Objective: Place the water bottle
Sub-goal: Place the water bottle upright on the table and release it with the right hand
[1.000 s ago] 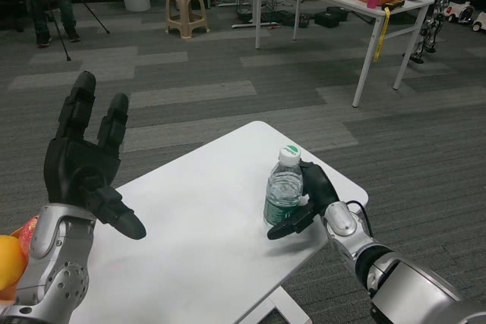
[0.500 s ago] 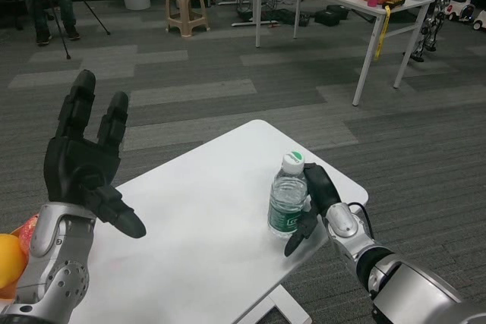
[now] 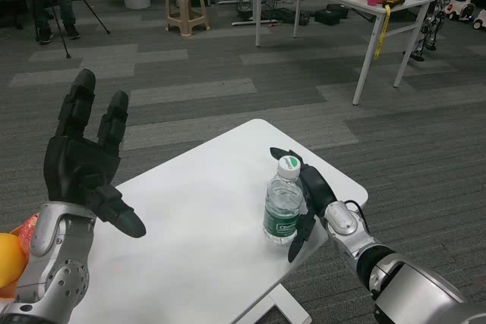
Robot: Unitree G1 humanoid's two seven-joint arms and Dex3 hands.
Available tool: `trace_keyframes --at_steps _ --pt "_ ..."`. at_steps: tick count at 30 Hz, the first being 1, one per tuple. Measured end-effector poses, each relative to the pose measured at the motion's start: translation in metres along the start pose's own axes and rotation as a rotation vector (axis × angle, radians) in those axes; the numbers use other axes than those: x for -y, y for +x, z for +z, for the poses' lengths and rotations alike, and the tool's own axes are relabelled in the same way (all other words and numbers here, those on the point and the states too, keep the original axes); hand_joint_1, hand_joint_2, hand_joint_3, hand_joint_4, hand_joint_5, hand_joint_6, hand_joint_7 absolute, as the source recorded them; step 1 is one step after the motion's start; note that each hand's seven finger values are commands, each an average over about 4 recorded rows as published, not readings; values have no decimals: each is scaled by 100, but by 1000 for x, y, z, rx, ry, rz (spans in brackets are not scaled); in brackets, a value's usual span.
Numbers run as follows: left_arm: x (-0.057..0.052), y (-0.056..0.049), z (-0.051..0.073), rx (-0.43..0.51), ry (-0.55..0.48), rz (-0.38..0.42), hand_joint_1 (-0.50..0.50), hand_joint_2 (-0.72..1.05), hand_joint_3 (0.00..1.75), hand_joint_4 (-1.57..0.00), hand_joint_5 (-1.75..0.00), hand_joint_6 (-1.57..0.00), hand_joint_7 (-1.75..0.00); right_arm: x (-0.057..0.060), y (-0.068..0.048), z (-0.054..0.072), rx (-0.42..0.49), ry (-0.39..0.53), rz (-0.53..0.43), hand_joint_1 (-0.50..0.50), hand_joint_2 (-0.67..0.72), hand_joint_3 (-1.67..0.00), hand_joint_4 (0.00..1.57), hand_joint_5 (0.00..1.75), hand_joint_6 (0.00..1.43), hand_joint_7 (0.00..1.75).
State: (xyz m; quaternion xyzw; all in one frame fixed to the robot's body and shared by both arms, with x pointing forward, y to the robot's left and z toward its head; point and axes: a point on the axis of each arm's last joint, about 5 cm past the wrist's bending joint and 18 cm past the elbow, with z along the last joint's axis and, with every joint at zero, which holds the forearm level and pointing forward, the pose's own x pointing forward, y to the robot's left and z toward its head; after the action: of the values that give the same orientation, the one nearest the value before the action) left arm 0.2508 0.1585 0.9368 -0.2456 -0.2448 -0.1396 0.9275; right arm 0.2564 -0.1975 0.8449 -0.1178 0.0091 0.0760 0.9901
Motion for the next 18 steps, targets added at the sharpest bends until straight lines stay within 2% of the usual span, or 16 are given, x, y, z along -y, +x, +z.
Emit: trace_keyframes --at_steps 1,4,11,16,18 --pt "0 0 0 0 0 0 -46 -64 9 0 -10 0 0 0 0 0 -2 0 5 -46 68 -2 0 0 0 0" --pt "0 0 0 0 0 0 -46 -64 9 0 -10 0 0 0 1 0 -7 2 24 -46 72 0 0 0 0 0" --pt "0 0 0 1 0 0 -46 -64 9 0 -10 0 0 4 4 6 29 27 18 -46 72 -2 0 0 0 0" --pt "0 0 0 1 0 0 -46 -64 9 0 -10 0 0 7 6 12 70 49 8 -50 72 -8 0 0 0 0" --pt "0 0 0 1 0 0 -46 -64 9 0 -10 0 0 9 7 14 84 57 -2 -50 69 -4 0 0 0 0"
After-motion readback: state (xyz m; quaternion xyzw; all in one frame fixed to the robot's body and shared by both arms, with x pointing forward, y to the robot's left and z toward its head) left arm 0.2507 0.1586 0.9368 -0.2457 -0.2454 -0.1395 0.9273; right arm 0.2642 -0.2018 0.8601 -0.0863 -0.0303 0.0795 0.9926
